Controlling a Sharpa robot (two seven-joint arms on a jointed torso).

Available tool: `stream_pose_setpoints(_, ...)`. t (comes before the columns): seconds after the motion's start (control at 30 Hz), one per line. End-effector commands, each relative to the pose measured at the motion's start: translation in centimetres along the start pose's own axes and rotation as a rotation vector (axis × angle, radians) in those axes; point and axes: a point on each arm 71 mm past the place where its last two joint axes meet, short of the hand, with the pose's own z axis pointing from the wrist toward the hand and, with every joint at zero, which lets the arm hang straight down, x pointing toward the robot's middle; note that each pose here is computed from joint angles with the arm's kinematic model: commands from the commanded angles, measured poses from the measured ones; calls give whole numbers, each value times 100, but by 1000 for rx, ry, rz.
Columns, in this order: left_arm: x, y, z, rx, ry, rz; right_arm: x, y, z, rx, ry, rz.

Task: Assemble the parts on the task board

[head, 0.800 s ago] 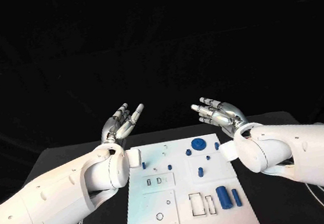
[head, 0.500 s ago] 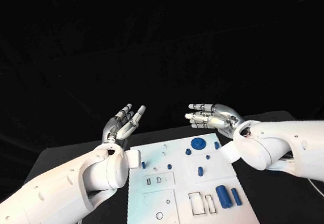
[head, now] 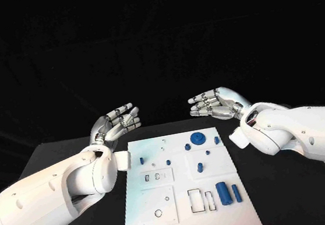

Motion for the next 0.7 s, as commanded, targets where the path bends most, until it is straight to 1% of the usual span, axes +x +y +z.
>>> stream_pose_setpoints(0.03, 21, -57, -26, 27, 31, -11, 22, 43, 6, -24, 60, -157)
stream_pose_setpoints(0.2, 14, -126, -67, 11, 82, -24, 13, 81, 34, 5, 137, -312)
stream_pose_setpoints(0.4, 5, -262, -138, 22, 132, -16, 29, 174, 66, 6, 207, -531)
stream_pose_setpoints(0.43, 7, -277, -152, 23, 137, -16, 32, 191, 69, 4, 213, -560)
stream_pose_setpoints(0.47, 14, -306, -183, 24, 147, -17, 39, 225, 73, -2, 223, -618)
stream_pose_setpoints(0.5, 17, -313, -191, 25, 149, -18, 41, 234, 74, -4, 225, -632)
stream_pose_setpoints(0.57, 36, -354, -239, 29, 163, -21, 61, 281, 79, -16, 231, -708)
stream_pose_setpoints(0.7, 82, -404, -301, 36, 184, -28, 91, 347, 91, -42, 231, -799)
